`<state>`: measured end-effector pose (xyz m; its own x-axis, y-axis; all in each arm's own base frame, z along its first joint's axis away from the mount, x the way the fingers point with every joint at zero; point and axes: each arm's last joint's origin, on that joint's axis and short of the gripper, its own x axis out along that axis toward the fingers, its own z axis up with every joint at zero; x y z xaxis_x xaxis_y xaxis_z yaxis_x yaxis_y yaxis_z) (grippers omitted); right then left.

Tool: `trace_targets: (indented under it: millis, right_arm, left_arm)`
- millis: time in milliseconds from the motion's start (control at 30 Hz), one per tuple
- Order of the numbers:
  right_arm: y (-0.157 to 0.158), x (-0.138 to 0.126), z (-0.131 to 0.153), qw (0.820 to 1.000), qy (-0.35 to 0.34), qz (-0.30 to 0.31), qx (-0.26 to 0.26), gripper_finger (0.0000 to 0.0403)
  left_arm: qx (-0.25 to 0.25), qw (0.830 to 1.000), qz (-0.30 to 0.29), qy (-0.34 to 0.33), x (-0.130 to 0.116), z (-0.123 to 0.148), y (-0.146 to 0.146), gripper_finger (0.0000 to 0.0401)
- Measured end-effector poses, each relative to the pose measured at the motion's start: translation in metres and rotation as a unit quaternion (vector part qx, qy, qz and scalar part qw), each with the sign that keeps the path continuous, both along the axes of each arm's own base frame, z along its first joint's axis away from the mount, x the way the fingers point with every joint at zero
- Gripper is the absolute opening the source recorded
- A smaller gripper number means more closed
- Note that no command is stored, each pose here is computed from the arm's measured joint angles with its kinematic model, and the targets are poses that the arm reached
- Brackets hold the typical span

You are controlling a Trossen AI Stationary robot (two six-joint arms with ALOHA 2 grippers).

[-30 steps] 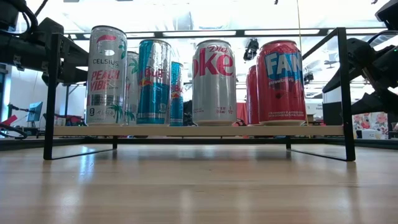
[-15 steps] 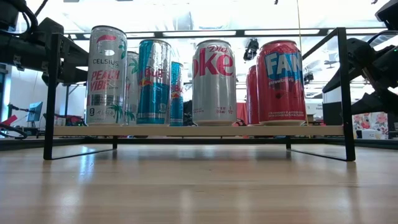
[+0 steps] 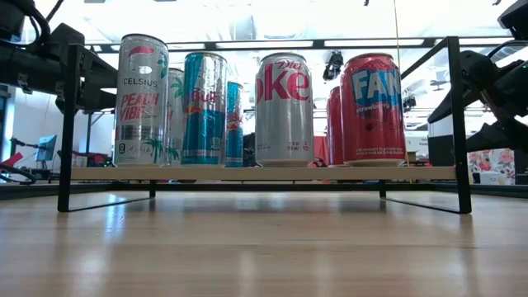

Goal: Place canned beverage on shelf
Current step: Return to Home Position

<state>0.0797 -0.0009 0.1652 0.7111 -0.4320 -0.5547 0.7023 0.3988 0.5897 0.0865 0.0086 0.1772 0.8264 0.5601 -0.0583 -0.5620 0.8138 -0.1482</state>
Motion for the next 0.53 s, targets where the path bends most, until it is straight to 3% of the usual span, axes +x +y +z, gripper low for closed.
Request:
trace_targets:
  millis: [533]
  right_arm:
    - [0.0, 0.0, 0.0, 1.0, -0.001, -0.001, 0.002, 0.037]
  left_arm:
    - [0.0, 1.0, 0.0, 0.0, 0.0, 0.0, 0.0, 0.0368]
